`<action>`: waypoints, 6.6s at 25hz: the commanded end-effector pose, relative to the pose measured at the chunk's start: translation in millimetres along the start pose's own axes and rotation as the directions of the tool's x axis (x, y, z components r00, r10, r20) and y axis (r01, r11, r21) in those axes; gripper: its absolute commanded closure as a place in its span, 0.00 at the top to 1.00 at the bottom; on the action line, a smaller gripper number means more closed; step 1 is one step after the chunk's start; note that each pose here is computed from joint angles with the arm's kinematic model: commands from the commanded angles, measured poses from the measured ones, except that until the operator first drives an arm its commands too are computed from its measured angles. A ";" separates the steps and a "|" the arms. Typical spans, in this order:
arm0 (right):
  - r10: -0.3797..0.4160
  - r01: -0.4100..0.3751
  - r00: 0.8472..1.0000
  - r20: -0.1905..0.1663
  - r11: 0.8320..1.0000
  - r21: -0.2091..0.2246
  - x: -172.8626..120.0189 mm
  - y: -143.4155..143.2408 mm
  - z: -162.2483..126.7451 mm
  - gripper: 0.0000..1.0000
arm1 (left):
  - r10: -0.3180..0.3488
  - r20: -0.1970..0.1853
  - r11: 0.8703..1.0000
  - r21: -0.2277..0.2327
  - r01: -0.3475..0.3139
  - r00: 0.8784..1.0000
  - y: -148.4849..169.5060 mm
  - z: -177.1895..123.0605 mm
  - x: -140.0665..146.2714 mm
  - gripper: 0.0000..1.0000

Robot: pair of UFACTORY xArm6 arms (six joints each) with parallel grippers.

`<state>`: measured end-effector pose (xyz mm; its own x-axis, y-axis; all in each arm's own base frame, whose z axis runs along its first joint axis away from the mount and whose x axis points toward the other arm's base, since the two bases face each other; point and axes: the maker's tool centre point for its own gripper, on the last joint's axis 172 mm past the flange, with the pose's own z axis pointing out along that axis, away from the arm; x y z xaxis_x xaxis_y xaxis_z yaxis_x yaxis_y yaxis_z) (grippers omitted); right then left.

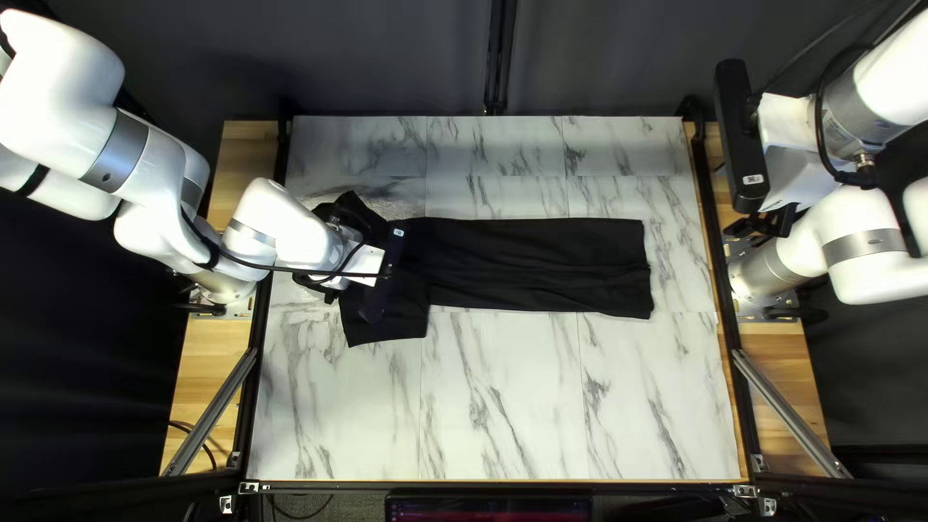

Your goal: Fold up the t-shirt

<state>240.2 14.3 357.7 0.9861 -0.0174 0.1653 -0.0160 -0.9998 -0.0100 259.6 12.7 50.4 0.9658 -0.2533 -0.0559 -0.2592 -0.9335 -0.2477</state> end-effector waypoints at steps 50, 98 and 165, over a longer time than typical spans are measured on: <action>0.000 0.000 1.000 0.000 1.000 0.000 0.0 0.0 0.0 1.00 | 0.000 0.000 1.000 0.004 0.000 1.000 -13.9 1.5 3.8 0.59; 0.000 0.000 1.000 0.000 1.000 0.000 0.0 0.0 0.0 1.00 | 0.053 0.010 0.991 0.121 -0.054 0.999 27.0 -91.8 27.3 0.06; 0.000 0.000 1.000 0.000 1.000 0.000 0.0 0.0 0.0 1.00 | -0.010 -0.026 0.998 0.057 0.012 1.000 92.8 -29.5 91.6 0.98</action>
<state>240.2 14.3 357.7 0.9861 -0.0174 0.1653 -0.0160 -0.9998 -0.0100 317.9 -104.8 56.7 0.9637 -0.2656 -0.0261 -0.2614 -0.9194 -0.2938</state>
